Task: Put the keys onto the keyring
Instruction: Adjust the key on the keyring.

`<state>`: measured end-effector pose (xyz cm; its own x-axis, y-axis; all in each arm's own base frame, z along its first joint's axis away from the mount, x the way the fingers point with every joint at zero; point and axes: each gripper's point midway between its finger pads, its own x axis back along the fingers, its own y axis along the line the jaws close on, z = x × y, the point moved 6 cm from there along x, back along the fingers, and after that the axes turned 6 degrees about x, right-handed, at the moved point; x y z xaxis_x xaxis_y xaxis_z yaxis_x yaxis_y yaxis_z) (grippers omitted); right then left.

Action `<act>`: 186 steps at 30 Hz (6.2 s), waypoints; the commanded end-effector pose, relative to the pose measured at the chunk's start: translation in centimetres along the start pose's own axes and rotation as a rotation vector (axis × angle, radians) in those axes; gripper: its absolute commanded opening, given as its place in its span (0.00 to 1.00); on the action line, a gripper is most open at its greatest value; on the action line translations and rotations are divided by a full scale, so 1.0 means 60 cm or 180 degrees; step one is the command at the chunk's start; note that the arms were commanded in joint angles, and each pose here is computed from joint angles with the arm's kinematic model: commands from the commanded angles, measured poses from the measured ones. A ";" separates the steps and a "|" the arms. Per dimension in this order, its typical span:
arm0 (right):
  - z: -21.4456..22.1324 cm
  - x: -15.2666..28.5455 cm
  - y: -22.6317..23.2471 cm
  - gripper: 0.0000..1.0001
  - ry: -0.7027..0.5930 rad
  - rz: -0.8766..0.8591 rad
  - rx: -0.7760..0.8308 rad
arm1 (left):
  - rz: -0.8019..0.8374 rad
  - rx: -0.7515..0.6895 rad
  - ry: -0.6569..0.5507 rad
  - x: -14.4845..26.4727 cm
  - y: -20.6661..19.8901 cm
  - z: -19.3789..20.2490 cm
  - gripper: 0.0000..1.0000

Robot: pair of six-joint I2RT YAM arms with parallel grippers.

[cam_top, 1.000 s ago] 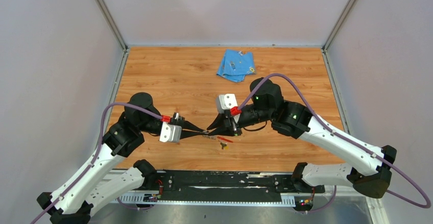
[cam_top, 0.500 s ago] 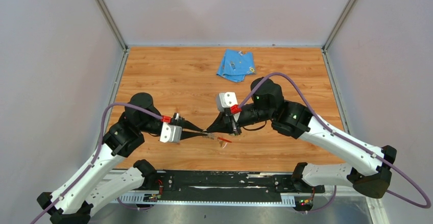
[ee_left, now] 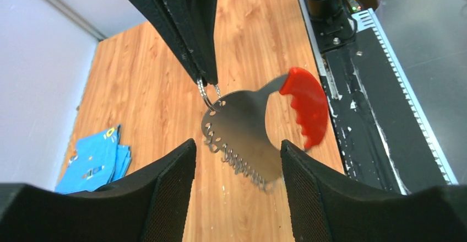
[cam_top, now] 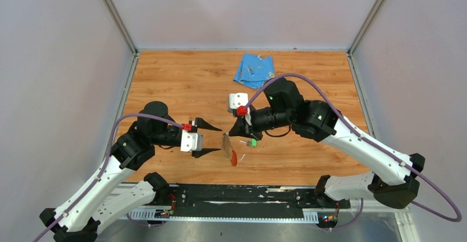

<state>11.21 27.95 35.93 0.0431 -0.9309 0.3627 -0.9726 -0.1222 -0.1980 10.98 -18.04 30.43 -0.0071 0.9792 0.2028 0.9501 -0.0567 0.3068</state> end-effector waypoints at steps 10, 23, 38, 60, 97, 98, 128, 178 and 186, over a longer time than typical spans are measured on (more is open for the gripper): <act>0.024 0.005 -0.009 0.01 0.0834 0.0040 -0.0241 | -0.0080 0.0281 -0.0190 -0.011 0.020 -0.030 0.40; 0.016 -0.019 -0.005 0.00 0.0919 -0.0082 -0.0250 | -0.0041 0.0438 -0.0090 -0.026 0.021 -0.003 0.40; 0.006 -0.034 0.000 0.00 0.0913 -0.0145 -0.0256 | 0.0140 0.0517 0.0089 -0.027 0.002 0.022 0.12; -0.028 0.058 0.029 0.45 -0.0200 0.0425 0.0037 | 0.0716 0.0095 -0.0677 -0.019 -0.033 -0.045 0.00; -0.021 0.065 0.074 0.40 -0.1348 0.0292 0.0755 | 0.0807 -0.1686 -0.1484 -0.003 -0.019 -0.171 0.00; -0.021 0.066 0.074 0.41 -0.1357 0.0312 0.0744 | 0.0796 -0.1668 -0.1475 -0.003 -0.018 -0.170 0.00; -0.078 0.061 0.077 0.33 -0.1850 0.0153 0.1003 | 0.0459 -0.0809 -0.1249 -0.016 0.013 -0.175 0.00; -0.048 0.050 0.013 0.00 0.0279 0.0536 -0.0069 | 0.0049 0.0286 -0.0230 -0.037 0.015 -0.035 0.27; -0.037 0.030 0.017 0.01 0.0714 0.0330 -0.0165 | -0.0047 0.0239 -0.0181 -0.038 0.020 -0.025 0.33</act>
<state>10.38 27.45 38.60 -0.1181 -0.8745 0.4703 -0.9780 0.0205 -0.2075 11.40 -20.73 32.60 0.0203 0.9919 0.1252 0.9702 -0.0498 0.2372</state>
